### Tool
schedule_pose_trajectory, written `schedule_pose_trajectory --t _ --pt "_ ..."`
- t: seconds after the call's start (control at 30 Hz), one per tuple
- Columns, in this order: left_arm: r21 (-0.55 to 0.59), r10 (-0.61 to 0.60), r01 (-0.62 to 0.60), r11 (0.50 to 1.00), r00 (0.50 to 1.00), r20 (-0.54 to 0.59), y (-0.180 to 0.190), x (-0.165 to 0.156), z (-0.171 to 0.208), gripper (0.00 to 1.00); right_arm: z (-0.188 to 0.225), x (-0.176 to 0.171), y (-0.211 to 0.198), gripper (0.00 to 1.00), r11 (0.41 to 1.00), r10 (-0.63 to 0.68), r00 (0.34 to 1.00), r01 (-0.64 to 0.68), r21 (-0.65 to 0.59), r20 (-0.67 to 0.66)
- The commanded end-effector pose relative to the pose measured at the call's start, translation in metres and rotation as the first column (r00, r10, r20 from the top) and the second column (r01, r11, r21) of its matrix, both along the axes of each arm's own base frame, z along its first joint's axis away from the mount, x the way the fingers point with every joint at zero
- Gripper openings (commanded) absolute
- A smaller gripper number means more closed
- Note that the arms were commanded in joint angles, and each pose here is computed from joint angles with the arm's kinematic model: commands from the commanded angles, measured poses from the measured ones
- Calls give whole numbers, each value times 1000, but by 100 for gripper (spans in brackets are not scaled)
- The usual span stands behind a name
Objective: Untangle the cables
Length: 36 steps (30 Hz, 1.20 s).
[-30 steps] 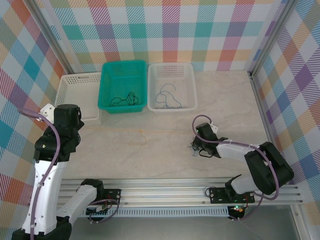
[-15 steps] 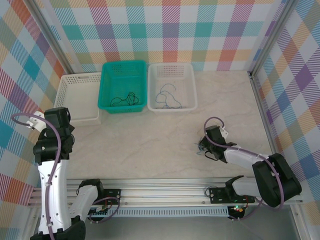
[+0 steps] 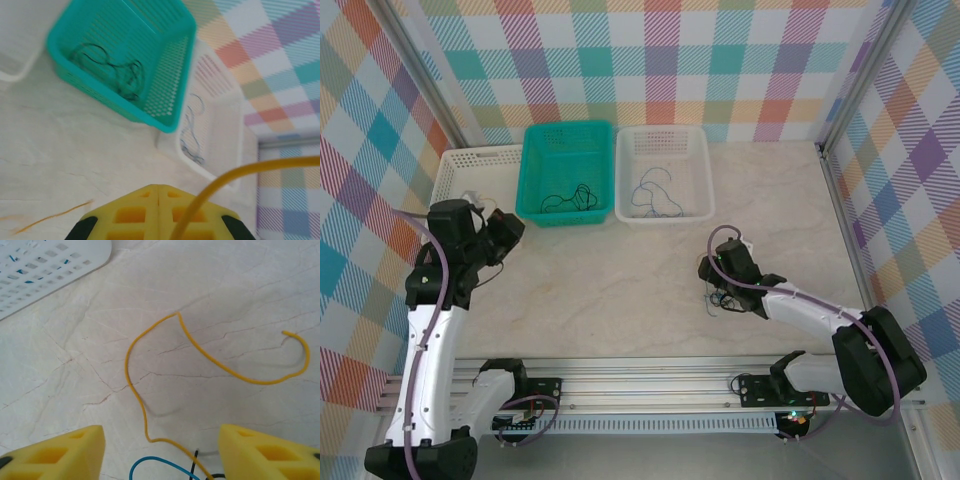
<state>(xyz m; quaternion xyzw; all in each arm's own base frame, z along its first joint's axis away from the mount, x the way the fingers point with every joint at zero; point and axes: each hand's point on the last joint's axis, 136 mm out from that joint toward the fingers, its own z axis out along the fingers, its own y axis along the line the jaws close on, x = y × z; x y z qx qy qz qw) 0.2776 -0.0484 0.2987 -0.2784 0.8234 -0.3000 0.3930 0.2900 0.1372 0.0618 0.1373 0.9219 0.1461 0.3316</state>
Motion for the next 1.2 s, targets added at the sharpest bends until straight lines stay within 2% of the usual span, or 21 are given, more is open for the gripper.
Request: schedule_pose_trajectory --t 0.0,0.17,0.53,0.8,1.0,1.17 --pt "-119 -103 107 987 994 40 -33 2 3 0 10 4 5 66 999 39 999 -38 -38 8" --pt "-99 -154 157 983 987 36 -51 7 -3 0 20 4 4 73 997 41 999 -40 -72 19" --pt "-105 -137 127 986 986 -97 -55 18 -61 0 31 -3 -8 100 995 18 999 -14 -96 40" --pt "-47 -109 105 993 988 -106 -46 15 -59 0 40 -4 -10 100 996 16 998 -10 -93 60" --pt "-45 -110 105 993 988 -106 -46 15 -59 0 57 -3 26 99 983 178 969 -182 9 169" --pt "-45 -110 106 993 988 -107 -46 14 -60 0 68 -8 53 97 952 297 927 -305 -1 231"
